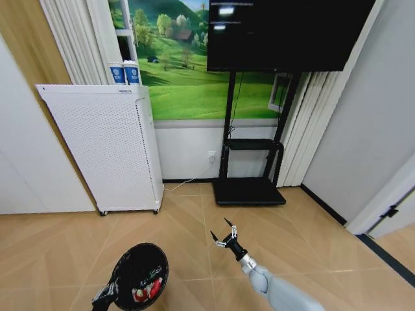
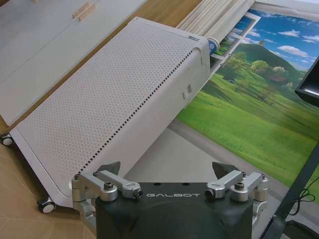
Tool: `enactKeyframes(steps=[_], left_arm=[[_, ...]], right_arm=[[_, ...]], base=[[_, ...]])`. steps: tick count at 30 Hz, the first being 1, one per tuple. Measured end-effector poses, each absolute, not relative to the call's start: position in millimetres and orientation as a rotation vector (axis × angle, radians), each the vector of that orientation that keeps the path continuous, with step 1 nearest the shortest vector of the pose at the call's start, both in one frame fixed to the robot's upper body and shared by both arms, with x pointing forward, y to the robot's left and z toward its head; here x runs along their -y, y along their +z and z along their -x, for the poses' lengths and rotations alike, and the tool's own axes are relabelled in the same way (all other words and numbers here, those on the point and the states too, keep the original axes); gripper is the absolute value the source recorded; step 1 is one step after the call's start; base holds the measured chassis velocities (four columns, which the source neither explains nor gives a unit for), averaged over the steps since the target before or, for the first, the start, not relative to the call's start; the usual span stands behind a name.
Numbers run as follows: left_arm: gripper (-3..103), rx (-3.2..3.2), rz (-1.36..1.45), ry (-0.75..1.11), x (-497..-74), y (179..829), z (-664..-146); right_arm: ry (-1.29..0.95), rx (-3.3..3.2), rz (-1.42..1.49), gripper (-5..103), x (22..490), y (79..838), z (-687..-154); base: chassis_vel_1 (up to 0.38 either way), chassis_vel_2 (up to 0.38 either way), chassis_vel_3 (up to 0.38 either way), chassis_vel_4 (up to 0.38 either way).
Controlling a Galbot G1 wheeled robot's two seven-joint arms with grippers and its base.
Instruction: Pick up the trash bin and place the garbage on the floor into it.
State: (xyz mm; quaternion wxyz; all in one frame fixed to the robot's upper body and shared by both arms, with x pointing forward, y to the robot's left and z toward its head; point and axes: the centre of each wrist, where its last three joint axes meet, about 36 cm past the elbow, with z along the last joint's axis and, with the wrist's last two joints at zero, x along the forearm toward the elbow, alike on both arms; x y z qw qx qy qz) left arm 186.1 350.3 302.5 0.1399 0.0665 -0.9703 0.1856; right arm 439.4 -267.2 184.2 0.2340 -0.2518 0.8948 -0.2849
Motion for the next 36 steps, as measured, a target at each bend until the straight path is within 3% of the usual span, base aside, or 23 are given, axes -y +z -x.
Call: enactKeyframes(steps=[14, 24, 36], left_arm=[[6, 2.78, -0.313, 0.543, -367, 281, -158], [6, 2.816, -0.302, 0.53, -384, 263, -188], [6, 2.799, -0.281, 0.575, -369, 239, -210]], right_arm=[[-0.801, -2.463, 0.677, 100, 273, 183, -440], [-0.778, -2.506, 0.655, 100, 273, 175, -426], [-0.727, -2.552, 0.66, 100, 258, 165, -421]], base=[[-0.04, -0.005, 0.032, -0.002], [0.0, 0.0, 0.0, 0.0], [0.0, 0.0, 0.0, 0.0]])
